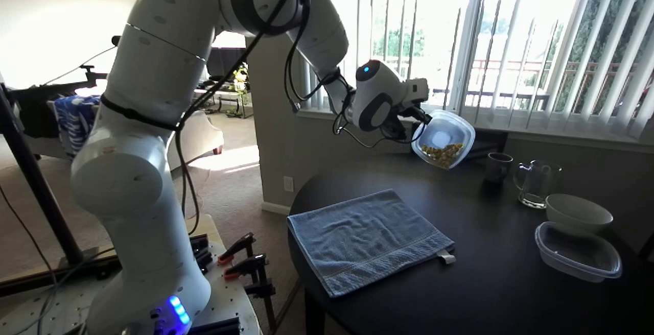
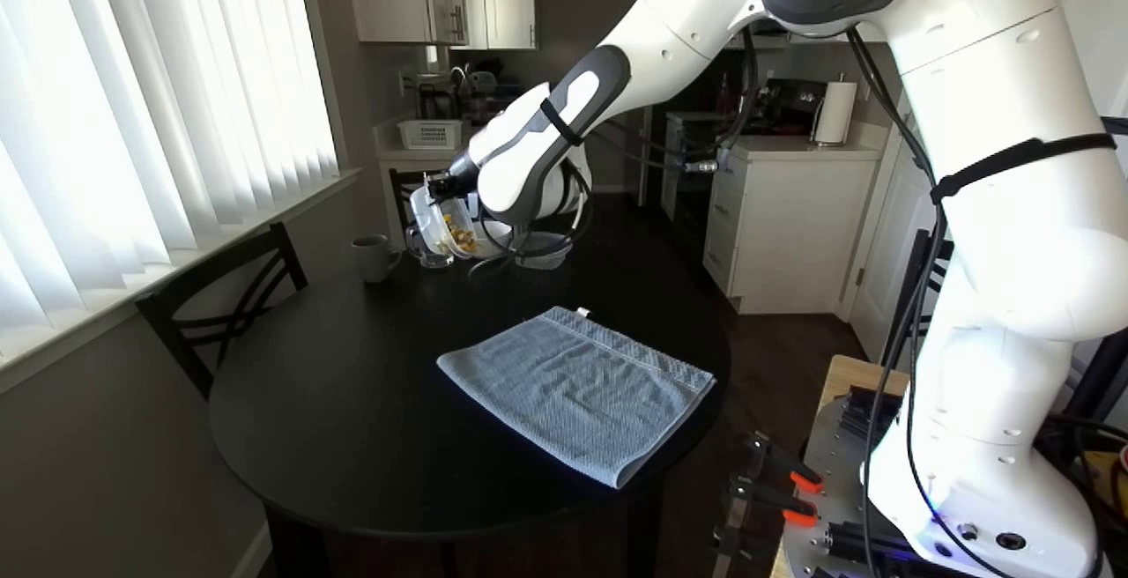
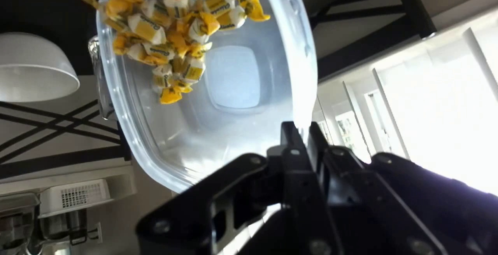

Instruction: Pour the contents of the bowl on the table

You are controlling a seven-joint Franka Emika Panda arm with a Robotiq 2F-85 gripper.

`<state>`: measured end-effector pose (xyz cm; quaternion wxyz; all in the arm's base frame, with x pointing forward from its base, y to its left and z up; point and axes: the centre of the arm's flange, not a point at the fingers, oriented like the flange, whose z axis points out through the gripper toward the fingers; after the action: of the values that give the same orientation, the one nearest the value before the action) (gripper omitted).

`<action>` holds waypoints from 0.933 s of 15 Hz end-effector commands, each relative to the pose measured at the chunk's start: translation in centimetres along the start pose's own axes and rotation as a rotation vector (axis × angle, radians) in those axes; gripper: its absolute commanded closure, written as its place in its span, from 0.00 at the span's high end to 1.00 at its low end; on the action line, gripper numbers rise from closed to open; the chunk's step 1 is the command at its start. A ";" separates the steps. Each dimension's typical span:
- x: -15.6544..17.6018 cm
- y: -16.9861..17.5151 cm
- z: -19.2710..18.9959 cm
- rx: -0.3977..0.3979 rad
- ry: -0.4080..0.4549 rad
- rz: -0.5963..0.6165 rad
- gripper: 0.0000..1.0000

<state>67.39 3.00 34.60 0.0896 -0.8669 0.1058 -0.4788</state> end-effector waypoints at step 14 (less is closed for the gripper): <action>-1.0 1.5 2.2 0.198 0.175 0.668 0.02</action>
<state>73.28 2.94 38.03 0.2667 -0.7688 0.3260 -0.4812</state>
